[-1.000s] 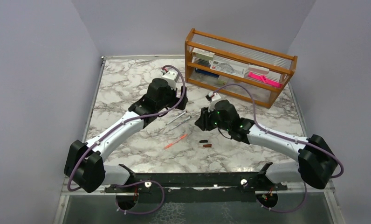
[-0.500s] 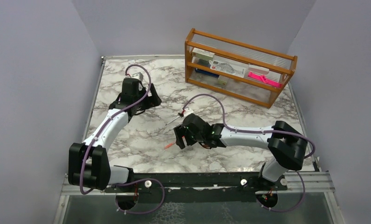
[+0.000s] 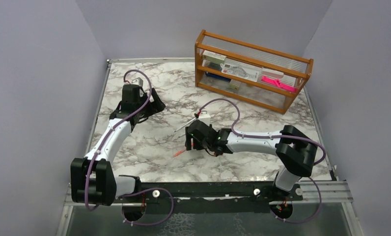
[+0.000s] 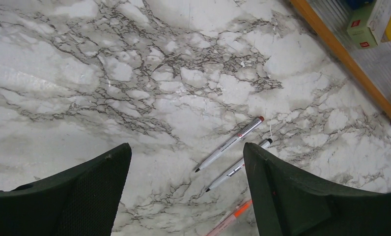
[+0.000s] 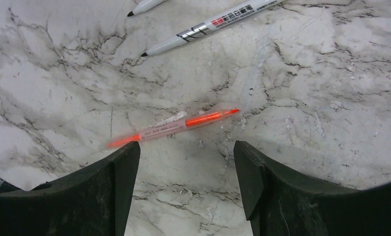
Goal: Insert the pens into the pen caps
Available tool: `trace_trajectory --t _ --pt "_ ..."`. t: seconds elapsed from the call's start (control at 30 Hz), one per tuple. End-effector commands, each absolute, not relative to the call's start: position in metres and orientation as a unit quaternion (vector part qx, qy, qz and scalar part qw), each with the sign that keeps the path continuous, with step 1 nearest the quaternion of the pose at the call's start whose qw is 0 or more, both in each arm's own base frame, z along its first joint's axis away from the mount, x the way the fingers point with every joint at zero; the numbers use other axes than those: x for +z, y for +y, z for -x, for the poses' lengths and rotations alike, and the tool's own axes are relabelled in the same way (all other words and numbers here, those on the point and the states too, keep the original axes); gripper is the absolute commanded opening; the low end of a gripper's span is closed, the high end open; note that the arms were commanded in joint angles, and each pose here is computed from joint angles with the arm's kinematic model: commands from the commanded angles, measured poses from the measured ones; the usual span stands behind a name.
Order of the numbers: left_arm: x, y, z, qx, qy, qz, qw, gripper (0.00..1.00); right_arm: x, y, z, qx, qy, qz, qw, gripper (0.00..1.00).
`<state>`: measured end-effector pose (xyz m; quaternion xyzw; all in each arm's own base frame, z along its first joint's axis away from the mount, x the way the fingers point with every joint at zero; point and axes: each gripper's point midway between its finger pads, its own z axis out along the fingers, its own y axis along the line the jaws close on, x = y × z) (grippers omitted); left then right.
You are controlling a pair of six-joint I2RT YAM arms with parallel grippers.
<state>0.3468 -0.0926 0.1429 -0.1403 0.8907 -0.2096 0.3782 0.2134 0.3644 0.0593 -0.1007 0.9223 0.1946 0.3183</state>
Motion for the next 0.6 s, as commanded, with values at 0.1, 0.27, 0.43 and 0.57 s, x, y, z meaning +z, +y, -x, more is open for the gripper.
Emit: trace_trajectory --t 0.1,0.27,0.43,0.57 --pt "0.163 -0.069 -0.341 -0.187 0.864 0.168 0.436 0.85 0.054 0.345 -0.225 0.116 0.941 -0.061 0.313 0.73" --pt "0.155 -0.066 -0.338 -0.182 0.869 0.169 0.429 0.84 0.04 0.349 -0.215 0.08 0.957 -0.097 0.26 0.71" --pt "0.15 -0.065 -0.334 -0.181 0.871 0.17 0.425 0.84 0.032 0.354 -0.21 0.061 0.963 -0.124 0.23 0.64" --pt "0.151 -0.063 -0.333 -0.176 0.87 0.165 0.43 0.84 0.027 0.357 -0.207 0.063 0.964 -0.133 0.219 0.6"
